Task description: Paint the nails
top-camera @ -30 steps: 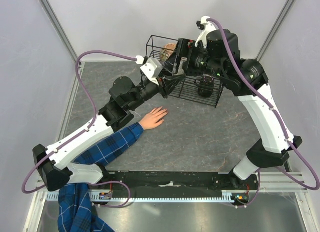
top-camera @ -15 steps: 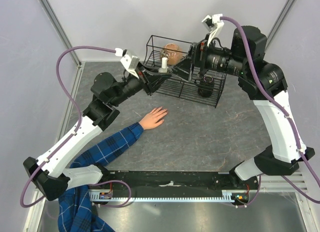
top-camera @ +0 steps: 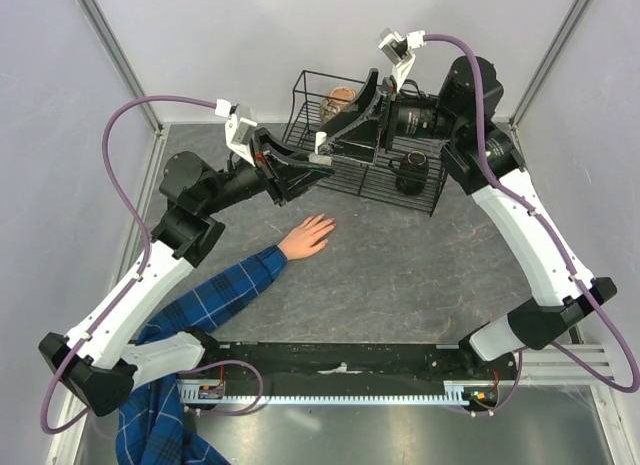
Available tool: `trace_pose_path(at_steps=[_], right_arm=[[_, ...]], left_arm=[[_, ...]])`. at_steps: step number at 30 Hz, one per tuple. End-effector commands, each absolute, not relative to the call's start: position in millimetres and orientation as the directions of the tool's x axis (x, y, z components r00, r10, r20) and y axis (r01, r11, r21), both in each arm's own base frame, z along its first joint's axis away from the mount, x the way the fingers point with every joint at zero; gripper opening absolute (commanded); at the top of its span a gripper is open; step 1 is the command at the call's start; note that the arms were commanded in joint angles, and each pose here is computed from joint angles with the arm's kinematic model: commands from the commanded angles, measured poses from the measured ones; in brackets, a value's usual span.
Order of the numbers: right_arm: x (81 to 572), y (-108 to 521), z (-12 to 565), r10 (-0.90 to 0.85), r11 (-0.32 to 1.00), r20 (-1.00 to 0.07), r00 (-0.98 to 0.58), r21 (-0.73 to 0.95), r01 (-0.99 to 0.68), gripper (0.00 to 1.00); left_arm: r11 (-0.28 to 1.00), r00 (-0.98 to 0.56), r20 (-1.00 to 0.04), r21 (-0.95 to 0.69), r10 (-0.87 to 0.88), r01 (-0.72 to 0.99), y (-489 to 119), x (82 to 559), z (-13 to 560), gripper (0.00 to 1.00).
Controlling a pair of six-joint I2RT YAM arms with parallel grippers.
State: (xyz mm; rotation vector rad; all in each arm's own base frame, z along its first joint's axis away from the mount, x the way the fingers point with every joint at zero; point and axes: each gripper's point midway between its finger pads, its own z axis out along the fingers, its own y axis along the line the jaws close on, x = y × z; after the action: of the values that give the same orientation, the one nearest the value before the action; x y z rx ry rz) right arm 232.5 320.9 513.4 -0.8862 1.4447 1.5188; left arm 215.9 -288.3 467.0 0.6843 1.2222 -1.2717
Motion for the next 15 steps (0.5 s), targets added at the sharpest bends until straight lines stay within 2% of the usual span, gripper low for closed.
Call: trace_pose_path(at_steps=[1,3,5,15], right_arm=[[204,311,547,0.16,-0.083,-0.946,-0.281,0.271,-0.959,0.74],[204,311,545,0.154,-0.089,-0.945,-0.287,0.276,-0.957,0.67],[206,313,541,0.146,-0.089,-0.942,-0.302,0.291,-0.952,0.65],[215,319,530,0.126,-0.091,-0.937,-0.325,0.315,-0.945,0.68]], left_arm=[[0.153,-0.132,-0.919,-0.201,-0.371,0.968,-282,197,489,0.02],[0.143,-0.14,-0.919,-0.205,-0.368,0.968,-282,196,488,0.02],[0.139,-0.142,-0.919,-0.206,-0.369,0.969,-280,196,488,0.02],[0.082,-0.162,-0.915,-0.206,-0.369,0.975,-281,191,491,0.02]])
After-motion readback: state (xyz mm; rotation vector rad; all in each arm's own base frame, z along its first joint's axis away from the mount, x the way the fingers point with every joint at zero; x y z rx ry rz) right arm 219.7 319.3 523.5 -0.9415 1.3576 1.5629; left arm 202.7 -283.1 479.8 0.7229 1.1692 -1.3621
